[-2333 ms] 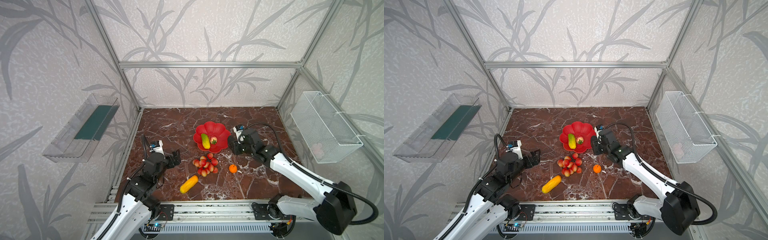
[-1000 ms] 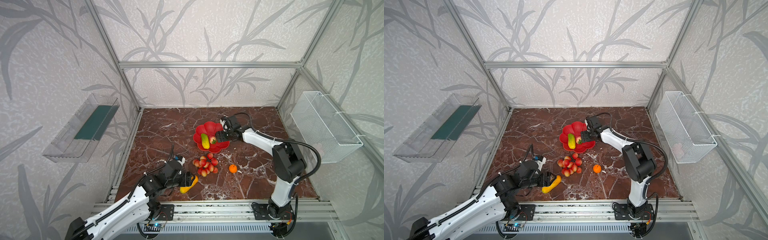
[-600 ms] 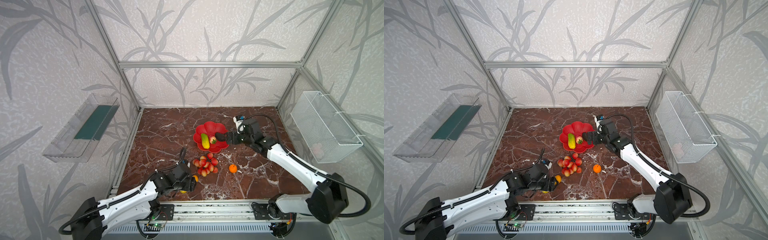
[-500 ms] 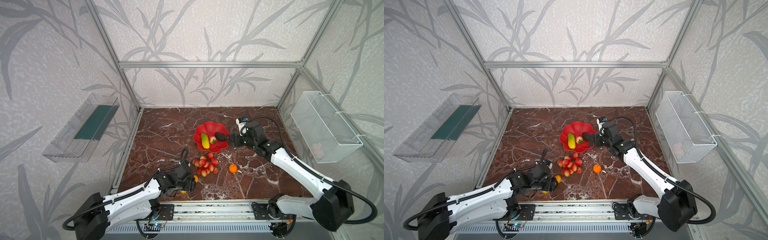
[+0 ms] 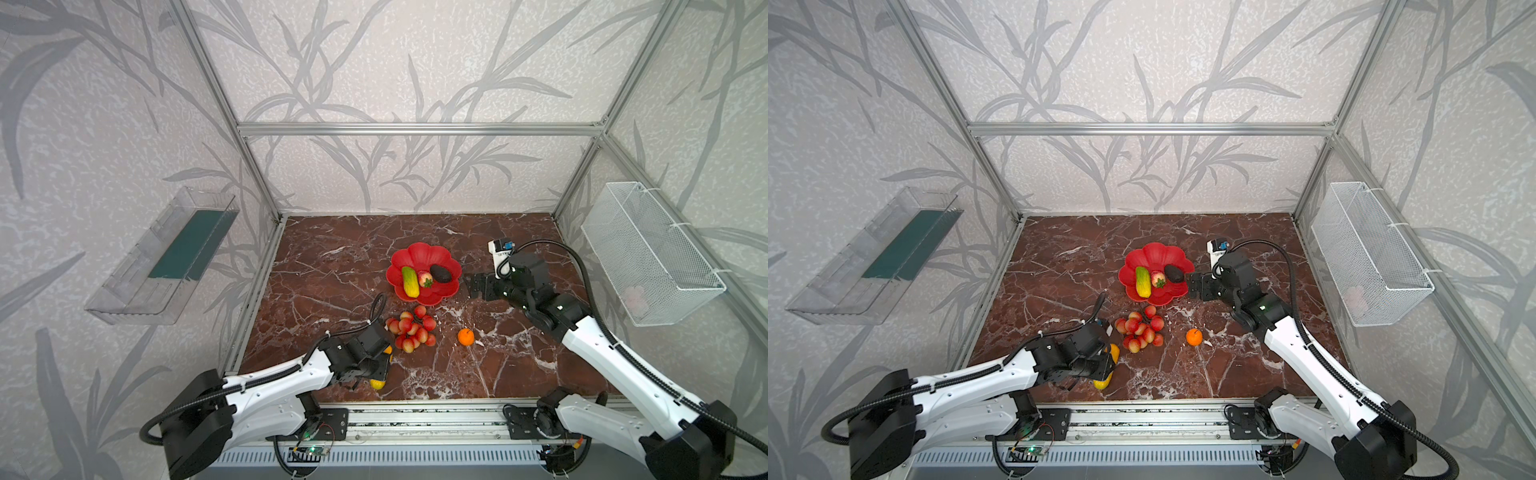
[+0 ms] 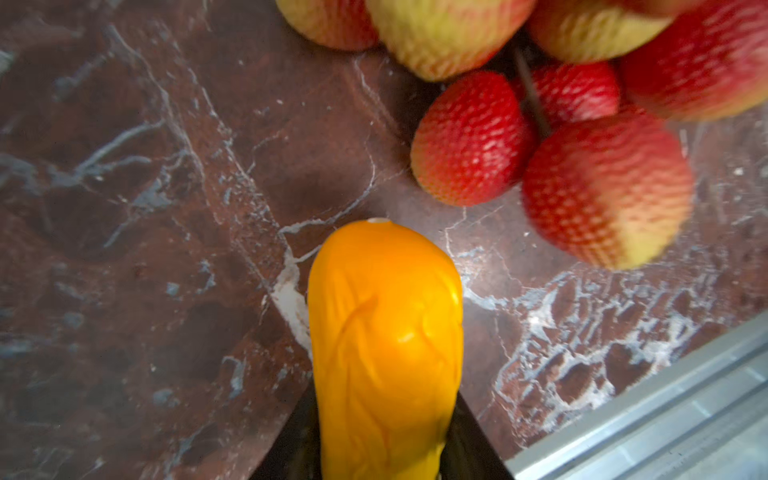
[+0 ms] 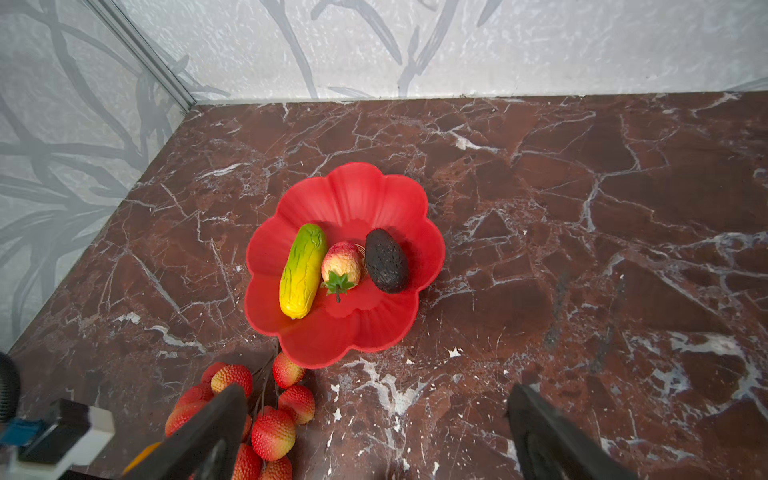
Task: Place and organize the fake fruits in the fruit bowl
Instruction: 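Grasp the yellow fruit with the left gripper and lift it toward the bowl, then lower the yellow fruit into the bowl and open the left gripper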
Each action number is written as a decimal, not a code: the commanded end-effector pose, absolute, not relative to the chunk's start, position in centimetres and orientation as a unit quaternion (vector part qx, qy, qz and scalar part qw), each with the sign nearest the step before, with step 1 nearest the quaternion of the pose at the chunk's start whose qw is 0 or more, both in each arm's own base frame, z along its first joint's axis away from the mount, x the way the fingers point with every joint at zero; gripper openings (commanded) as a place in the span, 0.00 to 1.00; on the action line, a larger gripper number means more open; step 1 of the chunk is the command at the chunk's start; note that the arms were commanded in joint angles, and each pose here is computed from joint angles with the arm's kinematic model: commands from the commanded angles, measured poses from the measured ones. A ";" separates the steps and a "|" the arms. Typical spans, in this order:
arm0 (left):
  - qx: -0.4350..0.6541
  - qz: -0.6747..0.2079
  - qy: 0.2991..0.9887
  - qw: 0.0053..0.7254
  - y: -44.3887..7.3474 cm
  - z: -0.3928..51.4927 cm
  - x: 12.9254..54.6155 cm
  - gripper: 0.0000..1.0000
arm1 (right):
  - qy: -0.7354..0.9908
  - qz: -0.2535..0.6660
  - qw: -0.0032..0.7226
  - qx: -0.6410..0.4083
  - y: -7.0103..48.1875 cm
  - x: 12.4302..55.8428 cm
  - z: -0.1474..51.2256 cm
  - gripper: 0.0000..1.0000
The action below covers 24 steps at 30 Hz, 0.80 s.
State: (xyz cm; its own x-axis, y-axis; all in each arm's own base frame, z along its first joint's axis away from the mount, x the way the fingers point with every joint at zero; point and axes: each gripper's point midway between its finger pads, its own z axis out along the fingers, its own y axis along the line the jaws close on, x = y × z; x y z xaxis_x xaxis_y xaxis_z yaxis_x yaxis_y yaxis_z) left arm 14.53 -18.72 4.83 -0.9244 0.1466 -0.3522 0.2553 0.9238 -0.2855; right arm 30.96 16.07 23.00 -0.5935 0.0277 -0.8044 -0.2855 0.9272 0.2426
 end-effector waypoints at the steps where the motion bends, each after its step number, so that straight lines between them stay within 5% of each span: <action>1: 0.100 -0.190 0.950 0.226 -19.0 9.4 15.8 0.36 | 0.877 0.174 0.443 -0.065 15.5 30.4 22.9 0.97; 6: 0.101 -0.209 0.924 0.305 -19.5 15.6 18.7 0.38 | 0.881 0.167 0.438 -0.067 15.0 29.8 22.4 0.97; 13: 0.123 -0.220 0.912 0.323 -23.0 19.4 26.9 0.38 | 0.888 0.164 0.424 -0.068 14.2 28.3 21.3 0.97; 24: 0.111 -0.195 0.934 0.278 -27.9 15.9 38.6 0.34 | 0.898 0.163 0.404 -0.064 12.9 25.6 19.7 0.97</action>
State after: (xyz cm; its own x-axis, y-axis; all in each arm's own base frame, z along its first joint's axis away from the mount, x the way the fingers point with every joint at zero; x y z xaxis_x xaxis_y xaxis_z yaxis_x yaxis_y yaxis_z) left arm 37.40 -27.53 16.19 -0.8157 0.0880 -0.5718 0.3099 0.9011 -0.3034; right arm 26.42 13.42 20.46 -0.6414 0.0190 -0.7669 -0.2588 0.9358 0.2396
